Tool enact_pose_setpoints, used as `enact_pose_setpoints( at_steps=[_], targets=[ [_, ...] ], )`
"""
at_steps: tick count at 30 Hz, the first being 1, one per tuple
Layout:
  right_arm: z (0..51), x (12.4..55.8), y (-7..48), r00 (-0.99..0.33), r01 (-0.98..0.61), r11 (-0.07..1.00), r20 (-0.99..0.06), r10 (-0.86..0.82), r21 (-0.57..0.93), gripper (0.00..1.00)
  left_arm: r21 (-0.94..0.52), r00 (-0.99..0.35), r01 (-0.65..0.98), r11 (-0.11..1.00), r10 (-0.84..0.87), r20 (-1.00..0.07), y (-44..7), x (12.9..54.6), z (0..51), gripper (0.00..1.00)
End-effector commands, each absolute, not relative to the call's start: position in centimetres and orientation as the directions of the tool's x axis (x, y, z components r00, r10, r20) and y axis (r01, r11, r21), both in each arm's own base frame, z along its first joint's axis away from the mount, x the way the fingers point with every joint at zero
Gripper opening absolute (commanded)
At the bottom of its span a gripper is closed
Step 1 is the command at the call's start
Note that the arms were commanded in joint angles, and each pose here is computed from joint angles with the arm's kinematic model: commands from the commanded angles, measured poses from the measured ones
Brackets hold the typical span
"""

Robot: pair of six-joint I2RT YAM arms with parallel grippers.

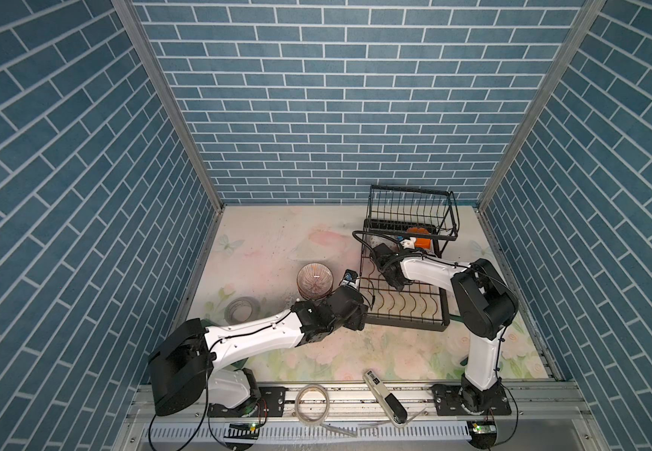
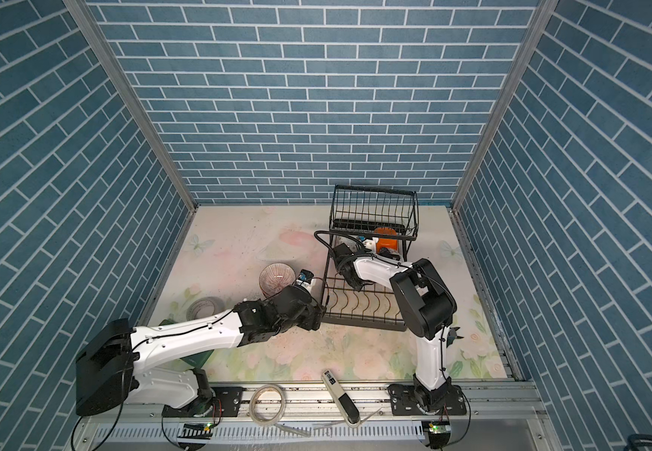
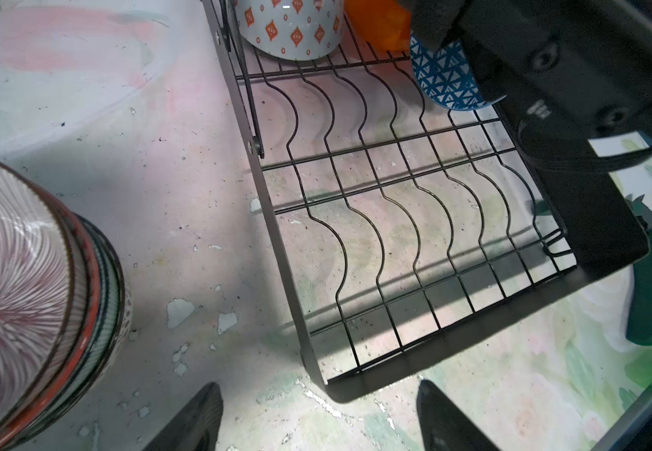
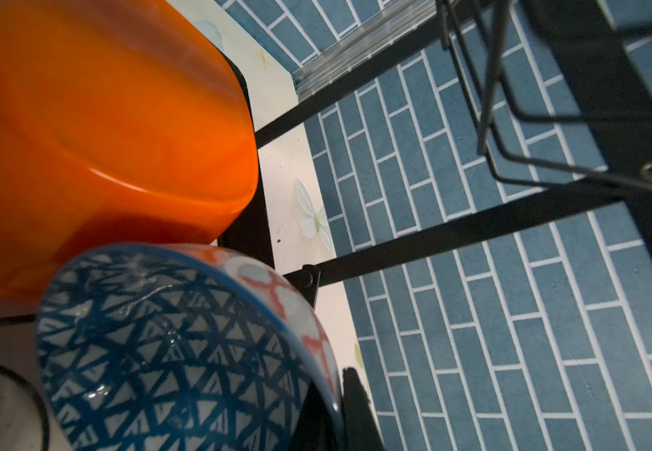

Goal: Load the bowls into the dish rack
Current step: 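Lower the blue-triangle bowl into the rack beside the orange bowl with the right gripper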

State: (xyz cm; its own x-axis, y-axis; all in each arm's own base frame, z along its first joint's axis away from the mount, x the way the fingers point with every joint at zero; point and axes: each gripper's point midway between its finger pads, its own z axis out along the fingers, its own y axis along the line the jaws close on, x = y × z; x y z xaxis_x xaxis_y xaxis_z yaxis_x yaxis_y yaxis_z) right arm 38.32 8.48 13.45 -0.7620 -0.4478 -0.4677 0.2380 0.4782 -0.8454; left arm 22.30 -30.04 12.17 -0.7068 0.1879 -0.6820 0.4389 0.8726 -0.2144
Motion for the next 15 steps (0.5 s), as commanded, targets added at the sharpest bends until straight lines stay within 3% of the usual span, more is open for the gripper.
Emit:
enact_pose_setpoints(
  at_steps=[1, 15],
  targets=[
    [14.3, 38.7, 8.5, -0.751, 0.285, 0.458, -0.493, -0.44, -0.842, 0.0, -0.199, -0.691, 0.429, 0.881, 0.178, -0.701, -29.5, 22.4, 12.3, 0.8],
    [12.3, 38.4, 11.2, -0.747, 0.225, 0.484, -0.468, -0.471, -0.846, 0.0, -0.182, -0.689, 0.427, 0.886, 0.188, -0.7, -29.4, 22.5, 12.1, 0.81]
  ],
)
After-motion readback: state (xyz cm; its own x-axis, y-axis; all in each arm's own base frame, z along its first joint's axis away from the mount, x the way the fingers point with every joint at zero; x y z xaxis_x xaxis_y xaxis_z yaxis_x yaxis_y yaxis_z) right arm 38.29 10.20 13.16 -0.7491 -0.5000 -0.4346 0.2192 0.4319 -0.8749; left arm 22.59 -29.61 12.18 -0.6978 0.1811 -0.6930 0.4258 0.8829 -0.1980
